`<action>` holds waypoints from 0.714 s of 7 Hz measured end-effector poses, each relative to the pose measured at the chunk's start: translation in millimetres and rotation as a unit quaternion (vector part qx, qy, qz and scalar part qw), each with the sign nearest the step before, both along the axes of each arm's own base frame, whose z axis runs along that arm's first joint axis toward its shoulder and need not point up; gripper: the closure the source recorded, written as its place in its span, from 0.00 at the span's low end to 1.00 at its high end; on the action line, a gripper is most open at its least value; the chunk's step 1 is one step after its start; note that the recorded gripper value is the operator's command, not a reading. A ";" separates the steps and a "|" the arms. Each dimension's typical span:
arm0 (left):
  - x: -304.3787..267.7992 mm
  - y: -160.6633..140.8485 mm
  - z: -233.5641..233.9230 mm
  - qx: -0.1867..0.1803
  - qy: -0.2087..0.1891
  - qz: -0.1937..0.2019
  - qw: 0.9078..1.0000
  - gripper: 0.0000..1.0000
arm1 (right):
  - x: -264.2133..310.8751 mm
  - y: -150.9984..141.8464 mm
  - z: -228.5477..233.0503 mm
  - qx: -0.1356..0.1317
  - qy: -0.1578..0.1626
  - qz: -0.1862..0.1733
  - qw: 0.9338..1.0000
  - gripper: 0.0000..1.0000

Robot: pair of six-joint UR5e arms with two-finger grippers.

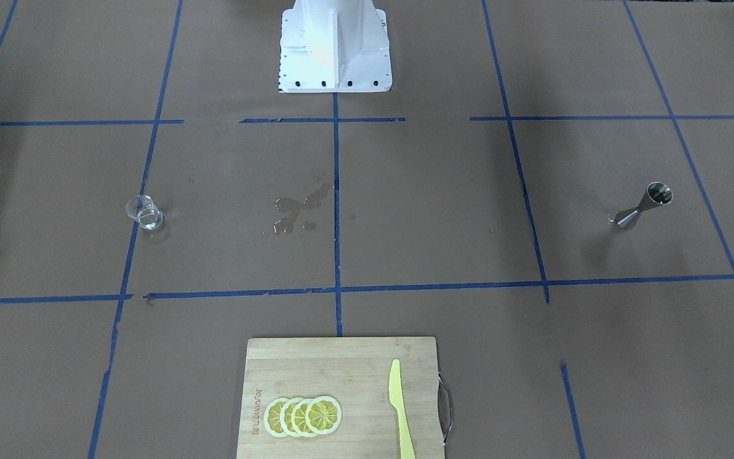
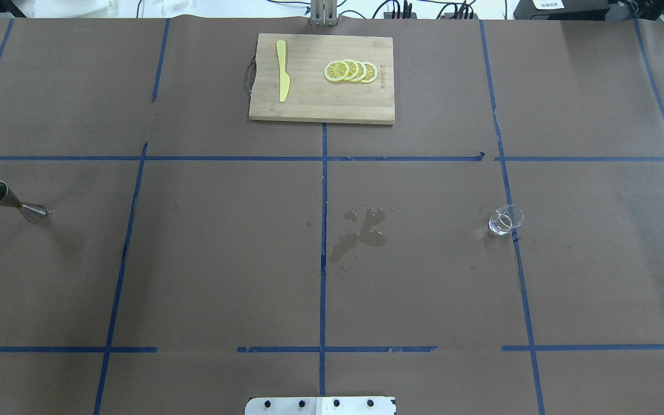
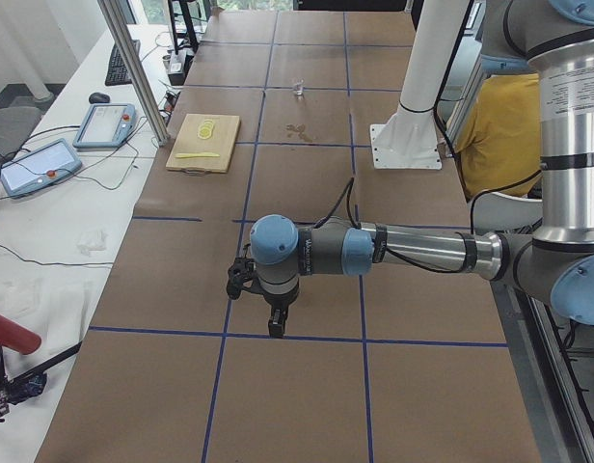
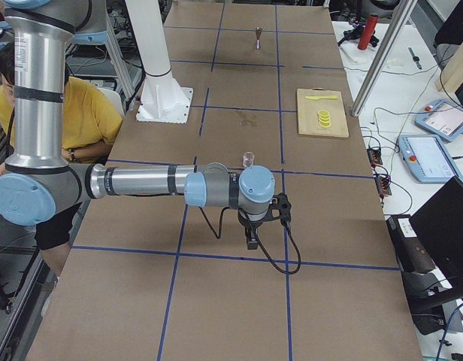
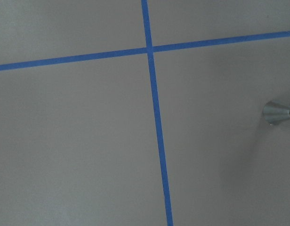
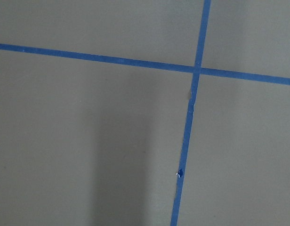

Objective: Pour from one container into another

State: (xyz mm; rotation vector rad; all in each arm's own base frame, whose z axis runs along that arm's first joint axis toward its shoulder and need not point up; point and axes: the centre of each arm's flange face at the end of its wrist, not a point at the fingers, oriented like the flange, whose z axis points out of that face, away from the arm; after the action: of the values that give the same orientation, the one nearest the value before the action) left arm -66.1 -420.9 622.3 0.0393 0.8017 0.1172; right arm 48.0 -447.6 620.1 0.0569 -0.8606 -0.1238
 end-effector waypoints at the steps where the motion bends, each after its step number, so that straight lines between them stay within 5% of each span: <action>1: 0.1 1.7 2.7 -0.003 0.000 0.001 1.000 0.00 | -0.1 -0.1 -0.5 0.001 -0.001 0.000 1.000 0.00; 5: 0.4 2.2 3.2 -0.004 0.001 0.000 1.000 0.00 | 0.1 -0.1 -0.5 0.004 0.001 -0.002 1.000 0.00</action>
State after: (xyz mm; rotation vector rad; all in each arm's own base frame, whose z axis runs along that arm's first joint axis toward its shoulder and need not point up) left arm -65.6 -418.7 625.5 0.0322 0.8034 0.1135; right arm 48.0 -447.7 619.7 0.0622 -0.8582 -0.1303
